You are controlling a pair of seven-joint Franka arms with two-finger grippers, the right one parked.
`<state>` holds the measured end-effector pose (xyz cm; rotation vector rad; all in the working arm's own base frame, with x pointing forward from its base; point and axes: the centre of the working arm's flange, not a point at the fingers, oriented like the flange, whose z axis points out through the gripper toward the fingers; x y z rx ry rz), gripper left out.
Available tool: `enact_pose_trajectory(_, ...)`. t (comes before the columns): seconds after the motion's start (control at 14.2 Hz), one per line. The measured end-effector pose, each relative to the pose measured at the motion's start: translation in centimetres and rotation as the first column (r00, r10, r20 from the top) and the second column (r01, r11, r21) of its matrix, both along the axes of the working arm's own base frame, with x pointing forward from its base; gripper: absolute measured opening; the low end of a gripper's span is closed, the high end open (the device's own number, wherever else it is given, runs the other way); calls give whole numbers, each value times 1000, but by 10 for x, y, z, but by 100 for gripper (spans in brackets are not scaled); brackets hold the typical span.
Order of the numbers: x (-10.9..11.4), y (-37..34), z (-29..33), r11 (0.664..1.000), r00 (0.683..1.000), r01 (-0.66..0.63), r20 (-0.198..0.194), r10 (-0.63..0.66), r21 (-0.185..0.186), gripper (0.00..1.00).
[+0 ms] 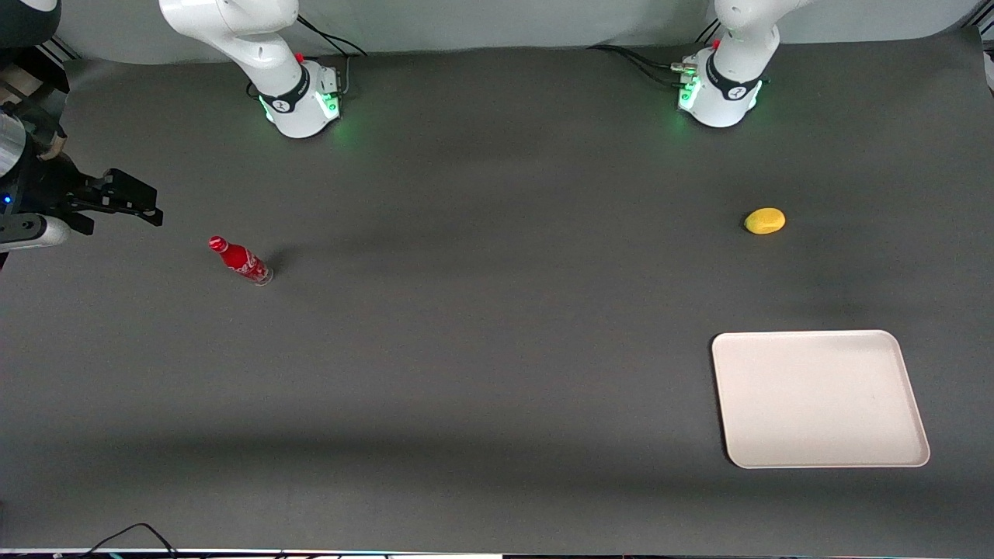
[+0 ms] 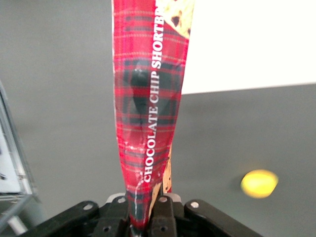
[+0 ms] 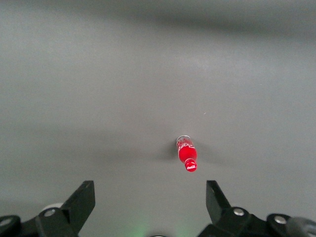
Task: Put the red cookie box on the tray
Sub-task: 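Carry the held box with the left gripper over the white tray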
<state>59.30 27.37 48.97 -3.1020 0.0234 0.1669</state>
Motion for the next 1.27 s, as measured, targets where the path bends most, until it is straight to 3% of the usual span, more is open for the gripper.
enact_pose_trajectory(0.28,40,-12,-56,997,993,-71,93,73,-31,14)
enact_pose_trajectory(0.49,65,-13,-116,996,987,-85,133,89,-35,14)
enact_pose_trajectory(0.92,77,-13,-211,996,992,-74,103,78,-41,14)
enact_pose_trajectory(1.27,86,-28,-232,998,991,-37,125,43,-43,14)
